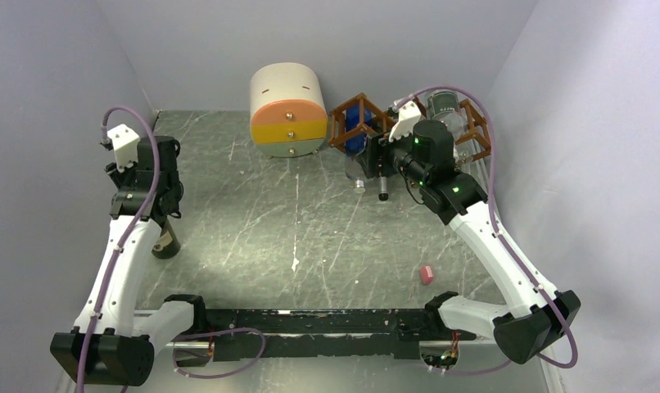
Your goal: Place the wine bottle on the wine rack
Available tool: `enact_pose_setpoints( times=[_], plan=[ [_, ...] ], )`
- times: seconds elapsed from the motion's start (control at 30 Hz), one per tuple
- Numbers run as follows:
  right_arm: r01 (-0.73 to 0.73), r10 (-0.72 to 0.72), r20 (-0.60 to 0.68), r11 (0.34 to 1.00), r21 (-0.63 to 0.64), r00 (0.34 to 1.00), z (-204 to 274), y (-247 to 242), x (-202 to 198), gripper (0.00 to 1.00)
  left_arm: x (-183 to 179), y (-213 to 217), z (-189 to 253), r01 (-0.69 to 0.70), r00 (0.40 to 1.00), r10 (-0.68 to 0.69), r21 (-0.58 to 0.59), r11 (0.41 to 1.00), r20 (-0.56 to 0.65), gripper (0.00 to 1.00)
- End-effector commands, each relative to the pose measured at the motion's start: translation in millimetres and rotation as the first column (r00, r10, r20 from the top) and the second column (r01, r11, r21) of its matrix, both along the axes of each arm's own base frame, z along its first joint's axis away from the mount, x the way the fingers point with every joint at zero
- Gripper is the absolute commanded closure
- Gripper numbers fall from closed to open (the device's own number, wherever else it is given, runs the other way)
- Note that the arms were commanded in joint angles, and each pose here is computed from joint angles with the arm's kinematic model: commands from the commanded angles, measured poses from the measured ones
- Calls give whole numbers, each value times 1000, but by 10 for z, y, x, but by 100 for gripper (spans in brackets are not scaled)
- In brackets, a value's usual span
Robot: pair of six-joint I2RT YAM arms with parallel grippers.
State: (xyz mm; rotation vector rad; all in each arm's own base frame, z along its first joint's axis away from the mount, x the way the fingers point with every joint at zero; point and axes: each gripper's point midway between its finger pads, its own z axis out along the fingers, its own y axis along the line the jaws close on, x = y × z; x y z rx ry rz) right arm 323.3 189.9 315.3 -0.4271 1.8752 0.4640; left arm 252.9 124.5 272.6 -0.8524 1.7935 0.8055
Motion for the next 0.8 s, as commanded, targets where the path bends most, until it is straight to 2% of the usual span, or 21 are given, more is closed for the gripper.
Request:
enact_pose_setpoints(
  times=[0.0,0.07,0.13,0.2,0.3,0.37,0.47,0.6,0.77],
  plan=[
    [-4,4,26,1000,14,1000,73,2,-26,27,179,-186,394,201,978,-199,-27,979,61,93],
    [-23,22,17,999,34,1000,49,45,-49,27,305,-418,539,355,932,-346,-74,932,109,93],
    [-48,48,4,997,52,999,-11,98,-78,27,419,-714,665,521,849,-501,-113,846,168,93],
    [-73,74,-12,995,74,997,-67,153,-110,27,503,-1026,762,663,744,-627,-141,735,231,93],
    [-115,120,-37,987,111,992,-175,243,-169,27,575,-1494,827,827,561,-767,-167,537,312,93],
    [-139,146,-38,980,141,989,-204,299,-196,26,584,-1816,824,905,426,-832,-179,387,355,93],
    [-210,218,-28,962,177,976,-243,489,-326,25,557,-2233,782,953,294,-877,-191,237,379,93],
    [-257,264,-2,944,206,965,-299,683,-433,24,490,-2826,680,973,192,-929,-185,138,317,93],
    [-321,314,63,924,210,947,-302,972,-607,22,430,-3289,570,982,115,-953,-175,67,279,93]
  ],
)
